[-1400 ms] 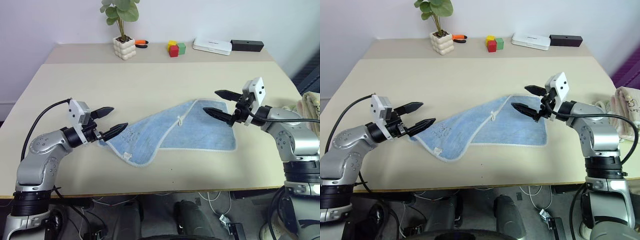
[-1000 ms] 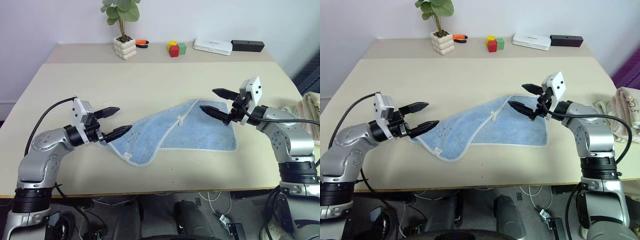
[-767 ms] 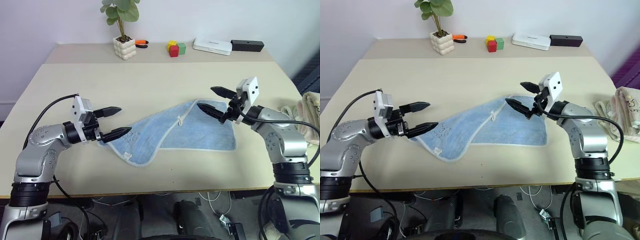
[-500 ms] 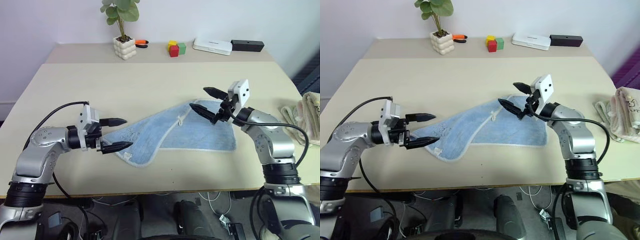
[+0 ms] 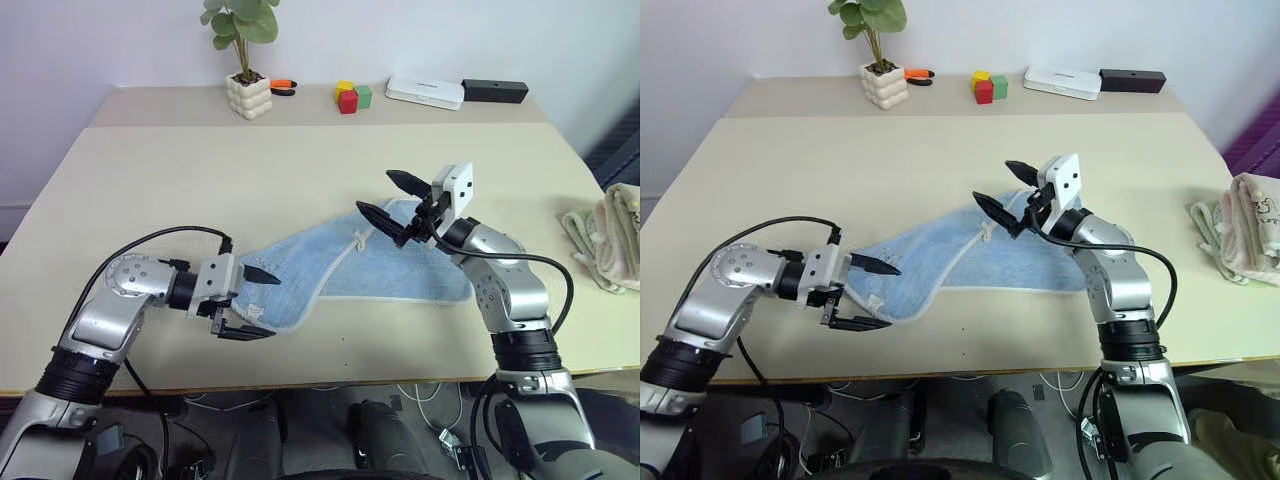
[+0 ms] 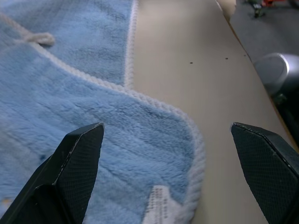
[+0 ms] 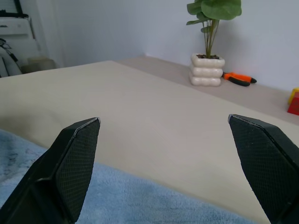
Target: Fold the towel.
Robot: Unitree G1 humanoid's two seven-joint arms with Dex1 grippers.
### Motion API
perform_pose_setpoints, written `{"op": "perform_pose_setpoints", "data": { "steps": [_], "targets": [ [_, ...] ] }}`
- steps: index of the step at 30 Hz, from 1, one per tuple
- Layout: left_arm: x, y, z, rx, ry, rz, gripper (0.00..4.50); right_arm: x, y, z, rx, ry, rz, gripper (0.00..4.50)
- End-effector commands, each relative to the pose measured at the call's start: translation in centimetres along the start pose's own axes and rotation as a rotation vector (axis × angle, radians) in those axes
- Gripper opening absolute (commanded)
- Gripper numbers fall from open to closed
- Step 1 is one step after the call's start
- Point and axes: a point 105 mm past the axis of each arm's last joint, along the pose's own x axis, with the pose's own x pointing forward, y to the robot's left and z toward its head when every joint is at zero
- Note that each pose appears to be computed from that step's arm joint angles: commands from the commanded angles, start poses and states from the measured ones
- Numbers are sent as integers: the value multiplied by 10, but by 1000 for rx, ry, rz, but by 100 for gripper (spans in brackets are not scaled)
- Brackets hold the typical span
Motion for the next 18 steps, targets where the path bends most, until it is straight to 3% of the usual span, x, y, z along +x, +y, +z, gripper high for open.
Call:
{"op": "perform_pose_setpoints", "data": {
  "steps": [1, 10, 13, 18],
  "targets": [
    [9, 1, 13, 54, -46, -17, 443, 0, 5, 19, -29, -85, -14, 450],
    [26, -14, -6, 77, 29, -89, 443, -7, 9, 19, -22, -89, -45, 450],
    [26, -13, -21, 82, 113, -94, 364, -9, 10, 19, -18, -88, -48, 450],
    [28, -15, -43, 71, 202, -78, 114, -9, 8, 21, -20, -84, -52, 450]
  ]
}}
